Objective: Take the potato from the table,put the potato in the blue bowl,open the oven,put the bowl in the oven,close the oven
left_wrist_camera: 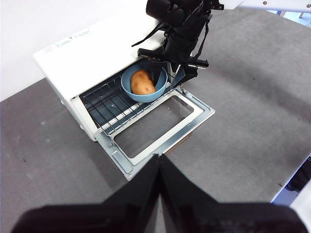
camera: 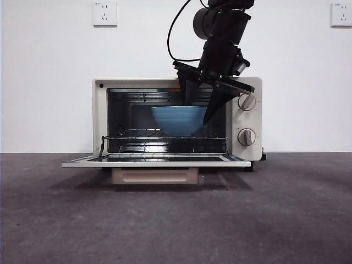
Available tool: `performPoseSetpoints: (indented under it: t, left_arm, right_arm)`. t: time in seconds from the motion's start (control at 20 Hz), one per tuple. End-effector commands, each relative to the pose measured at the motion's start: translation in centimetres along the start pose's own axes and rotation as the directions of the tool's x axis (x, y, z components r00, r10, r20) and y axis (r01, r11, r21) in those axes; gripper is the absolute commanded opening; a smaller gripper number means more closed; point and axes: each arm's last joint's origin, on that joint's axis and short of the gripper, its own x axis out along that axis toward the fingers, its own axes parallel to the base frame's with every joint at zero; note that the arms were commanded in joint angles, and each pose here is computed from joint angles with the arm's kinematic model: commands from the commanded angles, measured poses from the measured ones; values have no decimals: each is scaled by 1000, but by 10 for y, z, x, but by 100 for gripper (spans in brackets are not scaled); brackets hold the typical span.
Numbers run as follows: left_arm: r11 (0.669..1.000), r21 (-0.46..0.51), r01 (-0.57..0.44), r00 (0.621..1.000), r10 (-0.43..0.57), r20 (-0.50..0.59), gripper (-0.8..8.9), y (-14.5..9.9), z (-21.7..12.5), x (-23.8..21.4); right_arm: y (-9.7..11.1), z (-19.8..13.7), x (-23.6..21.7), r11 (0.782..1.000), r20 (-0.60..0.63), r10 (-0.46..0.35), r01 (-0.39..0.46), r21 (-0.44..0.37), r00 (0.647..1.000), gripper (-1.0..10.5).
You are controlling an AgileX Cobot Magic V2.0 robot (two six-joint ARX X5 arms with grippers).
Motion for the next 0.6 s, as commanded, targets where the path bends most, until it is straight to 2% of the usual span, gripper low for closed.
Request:
performPoseSetpoints:
  t: [0.05,0.3,0.6]
  left_arm:
    - [1000,11,-5,1000,4,6,-5,0,-1,-1]
    - [1000,11,-5,1000,5,6,-6,0,-1,-1]
    - [1000,11,-5,1000,5,6,-5,0,-1,-1]
  right_arm:
    - [2,7,6,1000,34,27,-27,5,999,262]
    - [2,7,3,1000,35,29,-29,-4,999,261]
    - [10,5,-23,998,68,41,-38,-52,997,257]
